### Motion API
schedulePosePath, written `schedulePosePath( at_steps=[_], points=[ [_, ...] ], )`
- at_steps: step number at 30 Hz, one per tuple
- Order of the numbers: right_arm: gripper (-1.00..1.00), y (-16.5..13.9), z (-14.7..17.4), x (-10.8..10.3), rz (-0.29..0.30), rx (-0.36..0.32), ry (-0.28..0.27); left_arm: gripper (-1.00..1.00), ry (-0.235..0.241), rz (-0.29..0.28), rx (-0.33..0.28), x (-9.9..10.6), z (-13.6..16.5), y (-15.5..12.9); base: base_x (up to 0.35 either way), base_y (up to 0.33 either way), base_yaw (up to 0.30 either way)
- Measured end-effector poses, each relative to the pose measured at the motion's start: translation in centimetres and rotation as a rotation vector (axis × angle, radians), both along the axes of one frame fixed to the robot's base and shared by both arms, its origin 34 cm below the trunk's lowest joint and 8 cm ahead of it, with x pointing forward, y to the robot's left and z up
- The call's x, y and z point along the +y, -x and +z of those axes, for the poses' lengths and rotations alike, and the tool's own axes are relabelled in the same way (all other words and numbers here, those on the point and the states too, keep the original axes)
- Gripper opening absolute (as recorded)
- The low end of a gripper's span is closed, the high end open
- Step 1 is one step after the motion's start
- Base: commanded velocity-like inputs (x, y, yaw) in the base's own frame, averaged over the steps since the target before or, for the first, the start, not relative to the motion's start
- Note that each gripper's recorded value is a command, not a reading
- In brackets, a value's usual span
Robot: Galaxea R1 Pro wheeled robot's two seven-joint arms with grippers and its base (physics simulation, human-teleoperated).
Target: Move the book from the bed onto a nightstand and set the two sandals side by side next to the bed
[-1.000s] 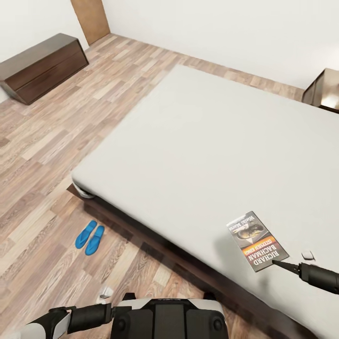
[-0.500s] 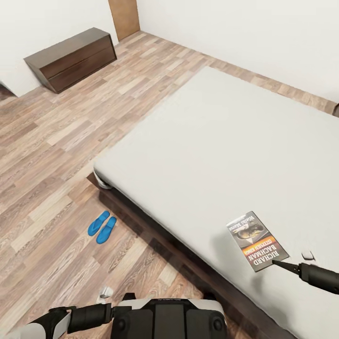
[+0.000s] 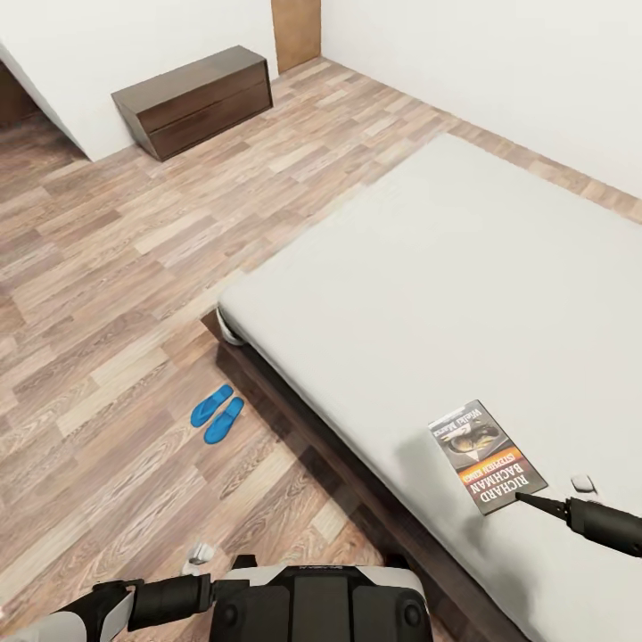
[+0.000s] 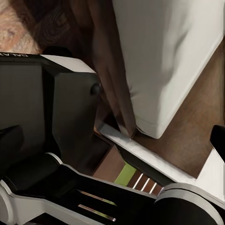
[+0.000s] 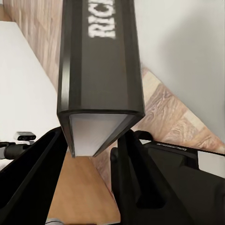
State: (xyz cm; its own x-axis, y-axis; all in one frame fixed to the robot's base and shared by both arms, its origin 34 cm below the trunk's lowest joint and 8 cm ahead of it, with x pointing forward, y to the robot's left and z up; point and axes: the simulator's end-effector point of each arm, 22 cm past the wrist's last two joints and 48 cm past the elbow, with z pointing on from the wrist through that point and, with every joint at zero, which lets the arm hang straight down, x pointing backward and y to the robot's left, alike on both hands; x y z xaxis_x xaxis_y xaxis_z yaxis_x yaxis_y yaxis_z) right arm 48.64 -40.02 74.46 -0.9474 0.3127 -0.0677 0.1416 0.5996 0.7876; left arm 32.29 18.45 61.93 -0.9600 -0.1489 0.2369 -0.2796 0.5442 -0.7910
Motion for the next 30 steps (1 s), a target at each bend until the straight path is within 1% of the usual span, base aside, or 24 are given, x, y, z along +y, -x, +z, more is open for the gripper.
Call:
schedulePosePath(
  at_steps=[24,26,30],
  points=[
    [-1.0,0.0,0.0,0.0,0.0,0.0,0.0,1.0,0.0,0.0,0.0,0.0,0.0,0.01,0.0,0.0,0.293],
    [-1.0,-0.01,0.01,0.0,0.0,0.0,0.0,1.0,0.0,0.0,0.0,-0.01,0.0,0.0,0.0,0.0,0.195],
    [-1.0,-0.01,0.02,-0.01,0.0,-0.001,0.0,1.0,0.0,0.0,0.0,-0.01,0.0,0.0,0.0,0.0,0.054]
  ],
)
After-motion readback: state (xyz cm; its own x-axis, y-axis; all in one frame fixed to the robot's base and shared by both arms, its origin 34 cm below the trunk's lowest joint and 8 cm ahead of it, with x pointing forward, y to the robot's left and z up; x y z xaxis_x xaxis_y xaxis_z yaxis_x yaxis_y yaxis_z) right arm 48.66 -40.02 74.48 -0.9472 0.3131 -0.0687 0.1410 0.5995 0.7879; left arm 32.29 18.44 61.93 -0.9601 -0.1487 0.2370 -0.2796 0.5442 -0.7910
